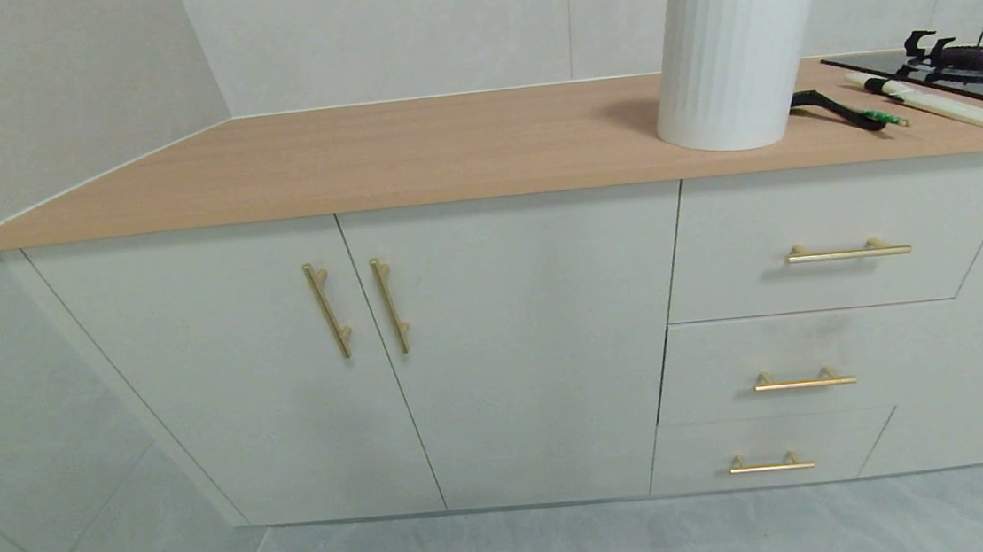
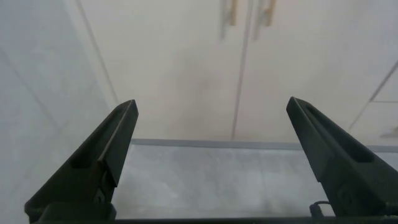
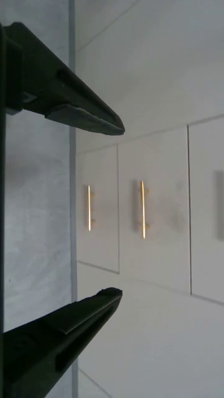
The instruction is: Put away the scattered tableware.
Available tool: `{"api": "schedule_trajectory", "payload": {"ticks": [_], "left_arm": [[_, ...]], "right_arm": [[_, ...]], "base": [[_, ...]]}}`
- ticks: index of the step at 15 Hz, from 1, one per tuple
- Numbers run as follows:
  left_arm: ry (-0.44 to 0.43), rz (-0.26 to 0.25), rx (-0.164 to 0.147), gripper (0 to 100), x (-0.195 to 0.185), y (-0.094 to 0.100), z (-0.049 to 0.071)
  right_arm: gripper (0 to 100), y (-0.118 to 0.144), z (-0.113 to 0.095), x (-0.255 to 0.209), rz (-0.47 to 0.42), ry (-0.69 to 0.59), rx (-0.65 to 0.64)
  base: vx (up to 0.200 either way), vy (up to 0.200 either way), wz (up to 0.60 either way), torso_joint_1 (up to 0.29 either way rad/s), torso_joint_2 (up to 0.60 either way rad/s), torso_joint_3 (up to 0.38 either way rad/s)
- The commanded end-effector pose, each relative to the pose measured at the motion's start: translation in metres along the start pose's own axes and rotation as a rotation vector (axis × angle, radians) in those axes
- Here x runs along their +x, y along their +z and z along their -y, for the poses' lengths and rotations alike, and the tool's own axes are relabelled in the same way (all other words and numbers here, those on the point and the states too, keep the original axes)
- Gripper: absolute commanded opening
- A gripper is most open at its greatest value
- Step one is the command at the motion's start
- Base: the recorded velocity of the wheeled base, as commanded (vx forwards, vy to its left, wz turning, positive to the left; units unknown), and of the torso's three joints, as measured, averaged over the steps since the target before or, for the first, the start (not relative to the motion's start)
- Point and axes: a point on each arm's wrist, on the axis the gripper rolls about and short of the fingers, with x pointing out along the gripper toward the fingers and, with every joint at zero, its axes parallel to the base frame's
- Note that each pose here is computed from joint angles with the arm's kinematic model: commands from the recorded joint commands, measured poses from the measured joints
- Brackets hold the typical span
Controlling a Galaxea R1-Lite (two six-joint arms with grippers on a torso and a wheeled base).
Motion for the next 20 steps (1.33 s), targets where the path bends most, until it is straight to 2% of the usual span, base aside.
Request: {"api": "schedule_trajectory", "payload": {"ticks": [1,3,11,17,20], "left_arm": [[0.001,-0.001,0.000,100,0.0001,0.0001,0.0000],[0.001,-0.001,-0.001,100,0.0001,0.0001,0.0000],[0.001,-0.001,-0.003,100,0.0001,0.0001,0.0000],[0.001,-0.001,-0.003,100,0.0001,0.0001,0.0000],[0.001,-0.001,-0.004,100,0.0001,0.0001,0.0000]], "right_arm": [[100,0.0001,0.0000,0.0001,-0.001,0.001,0.000],[100,0.0001,0.0000,0.0001,-0.001,0.001,0.000],[100,0.0001,0.0000,0.0001,-0.001,-0.001,0.000],[100,0.0001,0.0000,0.0001,-0.001,-0.001,0.000],[100,0.0001,0.0000,0.0001,-0.001,-0.001,0.000]], "base": [[0.000,-0.200,0.00,0.002,0.01,-0.002],[0.000,-0.200,0.00,0.000,0.00,0.002],[0.000,0.000,0.00,0.000,0.00,0.000],[0.200,0.000,0.00,0.005,0.00,0.004],[0.000,0.000,0.00,0.000,0.00,0.000]]}}
